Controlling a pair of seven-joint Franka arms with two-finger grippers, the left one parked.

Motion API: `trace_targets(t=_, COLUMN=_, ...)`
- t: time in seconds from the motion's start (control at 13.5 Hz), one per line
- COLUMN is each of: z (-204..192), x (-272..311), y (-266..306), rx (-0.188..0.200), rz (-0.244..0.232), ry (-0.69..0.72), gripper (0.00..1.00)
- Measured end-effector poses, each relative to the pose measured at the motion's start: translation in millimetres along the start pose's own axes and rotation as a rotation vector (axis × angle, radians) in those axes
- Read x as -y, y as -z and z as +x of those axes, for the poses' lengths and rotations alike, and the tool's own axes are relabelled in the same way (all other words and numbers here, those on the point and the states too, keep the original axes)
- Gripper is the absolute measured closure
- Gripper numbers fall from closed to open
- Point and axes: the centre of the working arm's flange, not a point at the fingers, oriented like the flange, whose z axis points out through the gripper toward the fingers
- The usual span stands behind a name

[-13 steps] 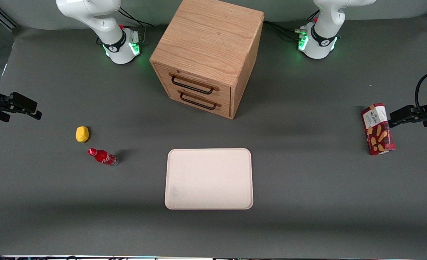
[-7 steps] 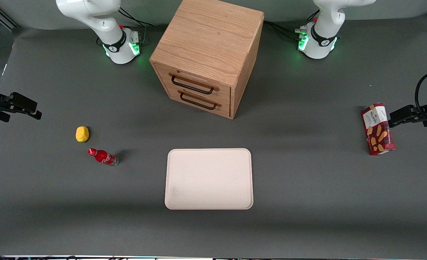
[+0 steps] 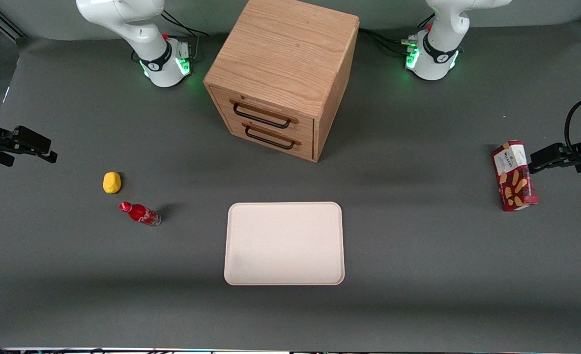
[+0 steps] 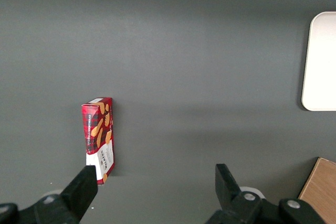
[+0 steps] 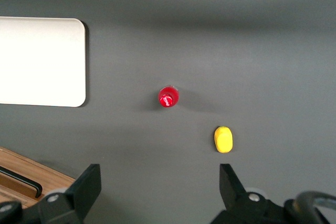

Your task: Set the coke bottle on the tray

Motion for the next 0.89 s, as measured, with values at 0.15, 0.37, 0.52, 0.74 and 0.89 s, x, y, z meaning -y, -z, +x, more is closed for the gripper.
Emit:
trace_targets(t=0.15, z=6.2, x=0.8, y=-10.0, rx=0.009, rz=-0.002, ry=0.001, gripper=0.00)
trace_targets(t=0.37, z=15.8, x=2.7, y=-32.2, rx=0.045, rz=-0.005, ry=0.004, gripper=0.00)
trace_targets(t=0.52, z=22.8, x=3.1, y=-49.8, rx=0.070, rz=-0.008, ry=0.004, gripper=0.00)
trace_targets(t=0.74, z=36.1, x=1.9, y=-87.2, rx=0.073, rz=-0.012, ry=0.001, gripper=0.00)
trace_targets(t=0.89, z=42.3, x=0.1, y=-117.9, rx=0.058, rz=-0.015, ry=-0.002, gripper=0.00)
